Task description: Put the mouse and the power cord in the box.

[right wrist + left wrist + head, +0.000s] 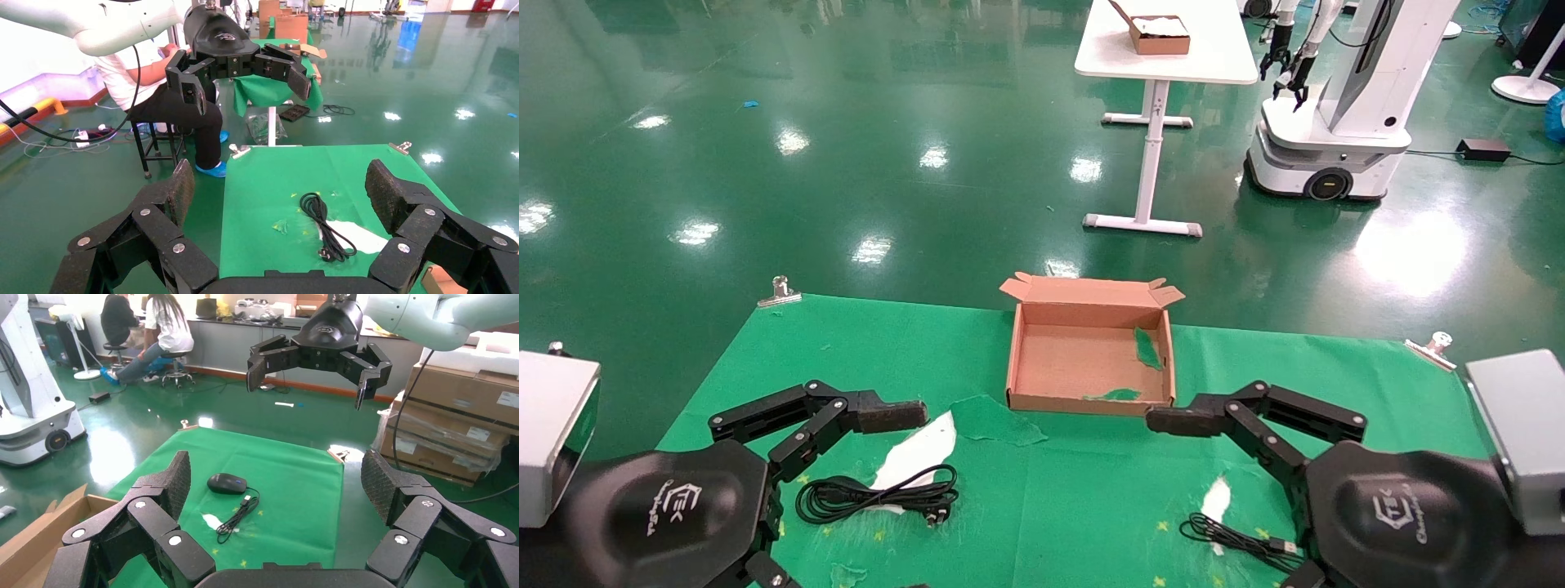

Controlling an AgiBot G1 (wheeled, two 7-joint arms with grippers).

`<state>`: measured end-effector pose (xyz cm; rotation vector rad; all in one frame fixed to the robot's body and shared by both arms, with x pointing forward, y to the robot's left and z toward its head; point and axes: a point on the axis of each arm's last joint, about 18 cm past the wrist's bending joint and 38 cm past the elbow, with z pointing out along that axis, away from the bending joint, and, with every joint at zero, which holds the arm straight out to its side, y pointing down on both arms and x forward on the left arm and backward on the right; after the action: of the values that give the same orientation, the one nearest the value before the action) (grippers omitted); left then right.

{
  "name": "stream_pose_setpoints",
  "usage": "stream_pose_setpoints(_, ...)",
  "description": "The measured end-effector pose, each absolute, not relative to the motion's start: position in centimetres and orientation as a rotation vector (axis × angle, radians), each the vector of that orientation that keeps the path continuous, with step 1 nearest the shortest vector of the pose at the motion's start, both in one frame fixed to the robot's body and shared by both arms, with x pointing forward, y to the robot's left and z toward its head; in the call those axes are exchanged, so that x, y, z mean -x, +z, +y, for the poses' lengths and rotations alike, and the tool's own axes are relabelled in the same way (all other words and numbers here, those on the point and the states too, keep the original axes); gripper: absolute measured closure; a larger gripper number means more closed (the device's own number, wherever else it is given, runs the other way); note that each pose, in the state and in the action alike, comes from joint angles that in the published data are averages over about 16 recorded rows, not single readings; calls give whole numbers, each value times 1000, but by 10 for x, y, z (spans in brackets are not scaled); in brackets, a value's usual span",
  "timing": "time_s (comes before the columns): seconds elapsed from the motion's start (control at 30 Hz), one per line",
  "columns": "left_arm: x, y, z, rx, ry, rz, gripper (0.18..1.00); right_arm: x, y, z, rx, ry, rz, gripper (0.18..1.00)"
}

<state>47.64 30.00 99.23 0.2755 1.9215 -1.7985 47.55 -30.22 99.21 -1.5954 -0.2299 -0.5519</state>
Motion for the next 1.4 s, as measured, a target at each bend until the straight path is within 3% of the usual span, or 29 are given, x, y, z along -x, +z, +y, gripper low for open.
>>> stream_pose_setpoints(1.07,-476,992,300,-275,-1794,1925,184,-476,991,-302,1600,-551,-228,178)
stream_pose_setpoints(1.4,-489,971,298,-242,-1585,2091,184,-483,975,-310,1734,-578,-157,178)
